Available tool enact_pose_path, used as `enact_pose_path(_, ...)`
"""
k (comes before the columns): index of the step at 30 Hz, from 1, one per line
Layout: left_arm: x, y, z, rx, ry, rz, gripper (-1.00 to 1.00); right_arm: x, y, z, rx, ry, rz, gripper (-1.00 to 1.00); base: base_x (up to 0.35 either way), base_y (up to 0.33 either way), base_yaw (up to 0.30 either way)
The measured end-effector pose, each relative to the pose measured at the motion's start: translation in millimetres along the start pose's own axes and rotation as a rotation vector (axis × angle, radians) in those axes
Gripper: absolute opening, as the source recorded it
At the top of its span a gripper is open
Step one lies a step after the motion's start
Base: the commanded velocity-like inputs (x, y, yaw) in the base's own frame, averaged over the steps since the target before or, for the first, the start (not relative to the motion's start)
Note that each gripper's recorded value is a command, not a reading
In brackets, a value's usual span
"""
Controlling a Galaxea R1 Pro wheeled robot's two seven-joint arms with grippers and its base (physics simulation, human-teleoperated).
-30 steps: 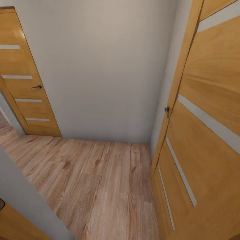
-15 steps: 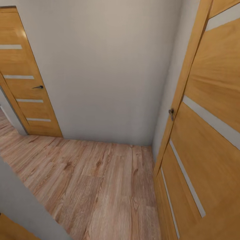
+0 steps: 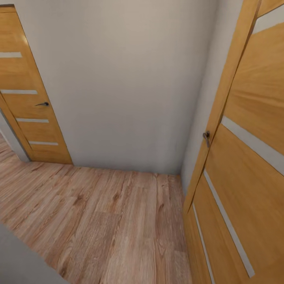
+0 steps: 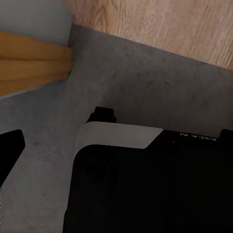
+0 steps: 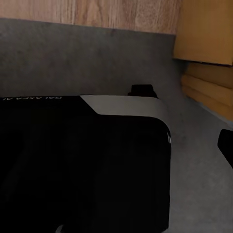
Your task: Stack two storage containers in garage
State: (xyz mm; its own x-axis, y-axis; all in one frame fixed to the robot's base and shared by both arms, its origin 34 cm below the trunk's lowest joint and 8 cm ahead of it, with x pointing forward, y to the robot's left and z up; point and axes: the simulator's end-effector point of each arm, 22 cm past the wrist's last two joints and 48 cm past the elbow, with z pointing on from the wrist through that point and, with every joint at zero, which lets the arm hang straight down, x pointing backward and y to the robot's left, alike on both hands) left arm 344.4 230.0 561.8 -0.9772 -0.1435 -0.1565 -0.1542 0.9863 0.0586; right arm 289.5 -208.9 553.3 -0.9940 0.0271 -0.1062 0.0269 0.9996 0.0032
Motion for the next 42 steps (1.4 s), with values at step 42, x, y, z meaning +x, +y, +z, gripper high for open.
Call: enact_pose_path(42, -0.5, 1.3, 0.3, -0.002, -0.001, -0.002, 1.00, 0.0, 0.2, 0.1, 0.000, 0.001, -0.001, 1.00, 0.158, 0.007, 0.008)
